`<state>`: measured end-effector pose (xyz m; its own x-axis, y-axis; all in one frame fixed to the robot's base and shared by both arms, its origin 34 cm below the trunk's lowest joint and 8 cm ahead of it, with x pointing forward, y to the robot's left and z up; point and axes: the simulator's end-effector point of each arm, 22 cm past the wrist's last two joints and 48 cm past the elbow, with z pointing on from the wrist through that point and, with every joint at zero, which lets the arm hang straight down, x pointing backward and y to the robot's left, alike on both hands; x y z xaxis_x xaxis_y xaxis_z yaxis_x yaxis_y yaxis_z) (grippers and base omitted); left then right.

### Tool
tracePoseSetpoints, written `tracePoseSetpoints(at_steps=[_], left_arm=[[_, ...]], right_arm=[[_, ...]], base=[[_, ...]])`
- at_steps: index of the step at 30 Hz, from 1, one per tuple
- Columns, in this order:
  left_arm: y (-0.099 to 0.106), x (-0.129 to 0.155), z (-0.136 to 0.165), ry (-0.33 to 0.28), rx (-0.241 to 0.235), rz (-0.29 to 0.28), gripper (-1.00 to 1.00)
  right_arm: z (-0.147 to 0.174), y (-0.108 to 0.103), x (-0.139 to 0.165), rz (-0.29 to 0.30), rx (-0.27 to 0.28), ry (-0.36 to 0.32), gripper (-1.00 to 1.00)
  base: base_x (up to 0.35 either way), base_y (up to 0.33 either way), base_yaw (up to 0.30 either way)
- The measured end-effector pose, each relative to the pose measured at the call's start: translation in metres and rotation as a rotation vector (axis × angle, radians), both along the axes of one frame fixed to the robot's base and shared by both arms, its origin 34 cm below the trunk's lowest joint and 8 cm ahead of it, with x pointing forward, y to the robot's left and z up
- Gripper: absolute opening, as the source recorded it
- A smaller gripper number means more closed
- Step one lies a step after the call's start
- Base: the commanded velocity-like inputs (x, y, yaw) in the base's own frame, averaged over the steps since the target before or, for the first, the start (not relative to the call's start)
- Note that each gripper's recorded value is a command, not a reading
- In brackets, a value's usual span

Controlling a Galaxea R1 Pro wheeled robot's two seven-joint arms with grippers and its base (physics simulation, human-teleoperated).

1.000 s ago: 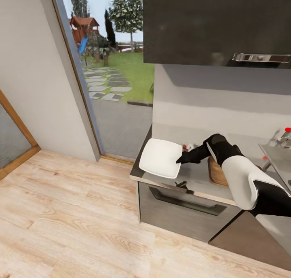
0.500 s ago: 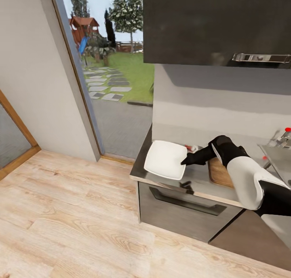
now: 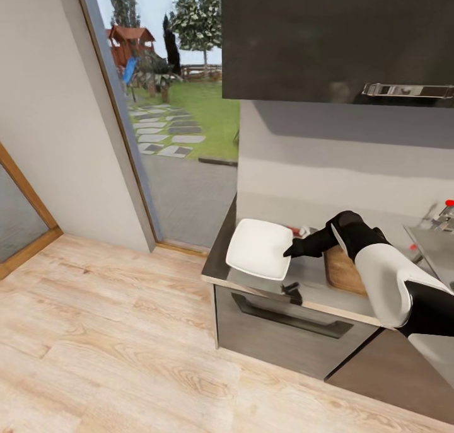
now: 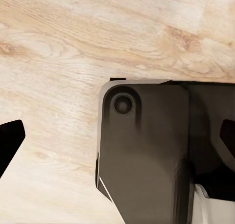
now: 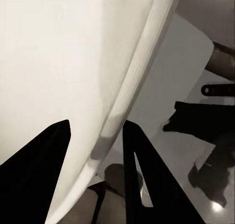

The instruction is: In the kitchen, take the Vidalia onion out of the sink, dice it on the chopping board with the paring knife, put the diced onion into the bowl on the countertop, then place both the paring knife and the chopping board into the sink.

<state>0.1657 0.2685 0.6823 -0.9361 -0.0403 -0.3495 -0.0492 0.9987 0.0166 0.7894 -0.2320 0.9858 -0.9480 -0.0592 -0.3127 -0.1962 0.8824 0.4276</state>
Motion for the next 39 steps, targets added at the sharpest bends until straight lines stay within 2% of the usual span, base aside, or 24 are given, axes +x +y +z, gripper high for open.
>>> tracePoseSetpoints(at_steps=[16,39], left_arm=[[0.000,-0.009,-0.003,0.022,0.000,-0.001,1.00],[0.000,-0.021,-0.004,0.055,0.000,0.000,1.00]], right_arm=[[-0.003,-0.001,0.000,0.000,-0.004,0.005,-1.00],[-0.026,0.004,-0.005,-0.001,0.012,0.051,-1.00]], base=[[0.047,-0.036,0.000],[0.000,0.000,0.000]])
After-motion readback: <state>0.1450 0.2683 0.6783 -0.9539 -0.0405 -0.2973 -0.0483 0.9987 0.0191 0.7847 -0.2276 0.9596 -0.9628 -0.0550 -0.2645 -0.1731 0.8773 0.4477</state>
